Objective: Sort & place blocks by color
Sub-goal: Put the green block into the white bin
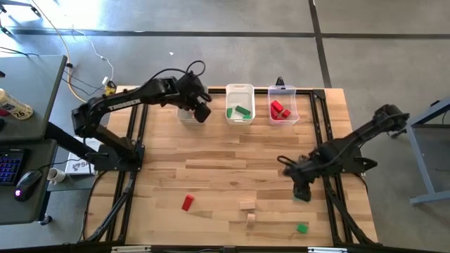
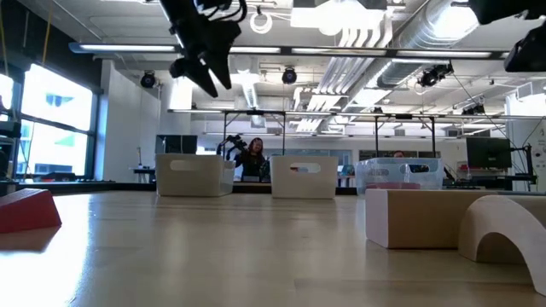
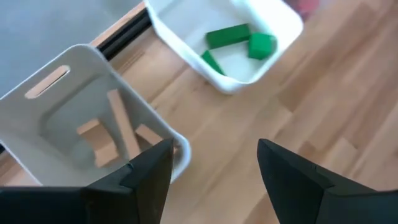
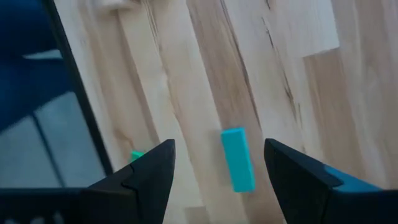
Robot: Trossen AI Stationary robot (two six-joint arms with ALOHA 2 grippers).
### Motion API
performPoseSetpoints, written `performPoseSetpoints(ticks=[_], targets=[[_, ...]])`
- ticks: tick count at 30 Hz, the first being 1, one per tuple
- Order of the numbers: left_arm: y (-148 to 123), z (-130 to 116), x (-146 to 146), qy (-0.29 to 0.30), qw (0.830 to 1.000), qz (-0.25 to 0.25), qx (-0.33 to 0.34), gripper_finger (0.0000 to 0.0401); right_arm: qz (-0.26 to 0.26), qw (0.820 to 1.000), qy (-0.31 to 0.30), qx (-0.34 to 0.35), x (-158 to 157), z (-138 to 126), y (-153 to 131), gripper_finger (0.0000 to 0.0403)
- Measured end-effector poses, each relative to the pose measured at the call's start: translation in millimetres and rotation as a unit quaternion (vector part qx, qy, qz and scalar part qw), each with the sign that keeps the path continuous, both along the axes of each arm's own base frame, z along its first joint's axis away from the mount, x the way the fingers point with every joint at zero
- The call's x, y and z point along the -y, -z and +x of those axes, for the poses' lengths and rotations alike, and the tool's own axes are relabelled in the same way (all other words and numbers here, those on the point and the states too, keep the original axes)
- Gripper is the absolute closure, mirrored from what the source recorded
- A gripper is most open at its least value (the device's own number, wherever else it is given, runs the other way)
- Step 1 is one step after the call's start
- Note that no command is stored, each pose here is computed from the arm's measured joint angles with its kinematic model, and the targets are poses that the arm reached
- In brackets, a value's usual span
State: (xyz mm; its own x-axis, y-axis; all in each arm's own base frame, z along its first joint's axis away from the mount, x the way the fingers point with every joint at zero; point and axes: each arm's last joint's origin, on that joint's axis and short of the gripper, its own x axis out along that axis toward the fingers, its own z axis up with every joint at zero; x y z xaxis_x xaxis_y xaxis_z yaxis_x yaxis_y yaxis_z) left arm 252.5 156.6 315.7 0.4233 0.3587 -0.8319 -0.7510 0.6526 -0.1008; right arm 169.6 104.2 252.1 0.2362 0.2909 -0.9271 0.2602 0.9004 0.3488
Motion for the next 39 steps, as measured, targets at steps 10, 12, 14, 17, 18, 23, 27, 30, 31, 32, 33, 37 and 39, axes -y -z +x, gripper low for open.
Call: performPoseSetpoints(ticks=[10, 12, 14, 17, 18, 23, 27, 30, 31, 32, 33, 37, 39], targets=[[-7.0, 15.3, 40.9, 0.072, 0.997, -0.015, 0.023, 0.0182, -0.088, 0.993, -0.083, -0.007, -31.5, -10.0, 17.9, 0.0169], [-6.8, 18.5, 48.5, 0.086, 0.996, -0.016, 0.023, 0.0182, -0.103, 0.990, -0.094, -0.016, -37.4, -10.1, 23.9, 0.0169], [-6.9, 21.2, 55.5, 0.099, 0.995, -0.017, 0.023, 0.0182, -0.118, 0.987, -0.102, -0.025, -42.7, -9.4, 30.5, 0.0169], [-6.9, 24.0, 63.3, 0.112, 0.993, -0.016, 0.023, 0.0182, -0.134, 0.983, -0.113, -0.044, -50.5, -7.6, 41.5, 0.0169], [-7.0, 24.6, 65.2, 0.115, 0.993, -0.015, 0.023, 0.0182, -0.139, 0.982, -0.116, -0.050, -52.8, -6.8, 45.4, 0.0169], [-7.1, 25.5, 67.3, 0.114, 0.993, -0.006, 0.019, 0.0182, -0.154, 0.975, -0.132, -0.087, -65.0, -3.2, 66.1, 0.0169], [-7.1, 25.4, 67.2, 0.114, 0.993, -0.004, 0.019, 0.0182, -0.172, 0.968, -0.138, -0.117, -70.1, -0.7, 82.2, 0.0169], [-7.0, 25.4, 67.2, 0.121, 0.992, -0.001, 0.016, 0.0182, -0.177, 0.964, -0.139, -0.141, -71.9, 1.0, 91.9, 0.0169], [-7.0, 25.3, 67.3, 0.122, 0.992, -0.002, 0.016, 0.0182, -0.176, 0.963, -0.139, -0.150, -72.4, 1.7, 94.9, 0.0169], [-7.0, 25.3, 67.3, 0.122, 0.992, -0.002, 0.016, 0.0182, -0.176, 0.962, -0.139, -0.158, -72.8, 2.3, 97.9, 0.0169], [-6.9, 25.3, 67.4, 0.122, 0.992, -0.002, 0.016, 0.0182, -0.175, 0.960, -0.139, -0.165, -73.2, 2.9, 100.7, 0.0169], [-6.9, 25.7, 68.8, 0.131, 0.991, 0.002, 0.013, 0.0182, -0.175, 0.954, -0.165, -0.180, -75.3, 4.0, 109.1, 0.0169], [-6.9, 25.7, 68.8, 0.132, 0.991, 0.002, 0.013, 0.0182, -0.176, 0.951, -0.176, -0.184, -75.4, 5.3, 112.6, 0.0169]])
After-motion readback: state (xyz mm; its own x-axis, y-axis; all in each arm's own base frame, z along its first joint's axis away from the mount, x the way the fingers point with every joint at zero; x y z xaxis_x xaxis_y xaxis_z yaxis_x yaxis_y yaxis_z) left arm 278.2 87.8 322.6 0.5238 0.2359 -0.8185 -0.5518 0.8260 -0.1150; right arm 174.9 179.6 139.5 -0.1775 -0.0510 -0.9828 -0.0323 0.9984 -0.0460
